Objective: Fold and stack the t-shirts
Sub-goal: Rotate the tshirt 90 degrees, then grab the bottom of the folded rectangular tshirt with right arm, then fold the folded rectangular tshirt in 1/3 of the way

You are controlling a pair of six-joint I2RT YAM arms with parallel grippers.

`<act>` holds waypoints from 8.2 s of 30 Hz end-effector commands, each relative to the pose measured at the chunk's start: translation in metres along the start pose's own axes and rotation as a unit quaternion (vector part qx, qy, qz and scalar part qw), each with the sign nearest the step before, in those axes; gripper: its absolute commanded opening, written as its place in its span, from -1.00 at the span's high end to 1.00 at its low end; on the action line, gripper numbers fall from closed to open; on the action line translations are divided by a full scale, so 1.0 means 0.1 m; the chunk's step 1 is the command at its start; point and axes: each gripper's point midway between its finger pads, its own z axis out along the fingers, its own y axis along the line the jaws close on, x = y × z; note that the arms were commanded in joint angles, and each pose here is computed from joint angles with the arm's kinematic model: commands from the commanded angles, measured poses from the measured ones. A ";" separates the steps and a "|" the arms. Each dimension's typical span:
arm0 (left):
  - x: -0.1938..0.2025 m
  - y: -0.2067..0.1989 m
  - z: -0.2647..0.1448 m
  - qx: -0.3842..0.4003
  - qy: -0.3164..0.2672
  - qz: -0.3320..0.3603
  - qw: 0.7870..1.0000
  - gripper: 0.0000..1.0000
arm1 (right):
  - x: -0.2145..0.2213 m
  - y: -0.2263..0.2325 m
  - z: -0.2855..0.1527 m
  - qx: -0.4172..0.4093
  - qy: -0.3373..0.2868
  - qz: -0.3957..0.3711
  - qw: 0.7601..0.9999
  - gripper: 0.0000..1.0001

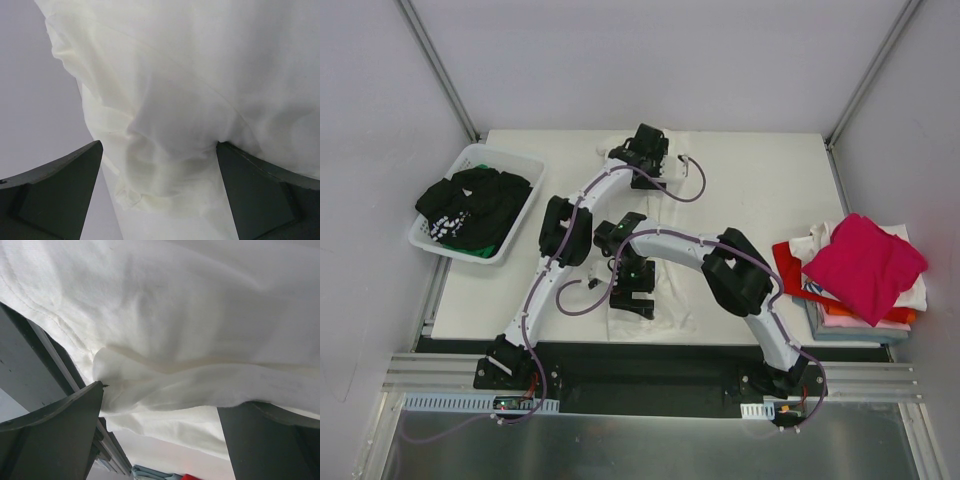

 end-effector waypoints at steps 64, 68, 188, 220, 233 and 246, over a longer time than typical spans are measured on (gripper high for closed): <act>0.16 -0.02 -2.14 -0.128 -0.031 -0.233 0.964 -0.99 | 0.03 -0.03 -1.10 0.335 -0.101 -0.023 0.936 -0.93; 0.30 -0.19 -2.17 -0.118 -0.021 -0.252 0.960 -0.99 | 0.23 0.02 -1.06 0.337 -0.090 -0.028 0.937 -0.93; 1.22 -1.05 -2.20 -0.115 0.094 -0.325 0.934 -0.93 | 0.04 0.52 0.40 0.102 -0.036 -0.096 0.990 0.99; 1.26 -1.37 -2.12 -0.097 0.090 -0.348 0.928 -0.92 | -0.27 0.45 -0.62 0.283 -0.083 -0.106 0.950 0.99; 1.32 -1.38 -1.99 -0.101 0.099 -0.348 0.927 -0.92 | -0.19 0.12 -1.14 0.339 -0.087 -0.061 0.935 0.99; 1.38 -1.34 -1.99 -0.109 0.104 -0.351 0.924 -0.92 | -0.02 -0.60 -1.38 0.361 -0.059 -0.015 0.931 0.99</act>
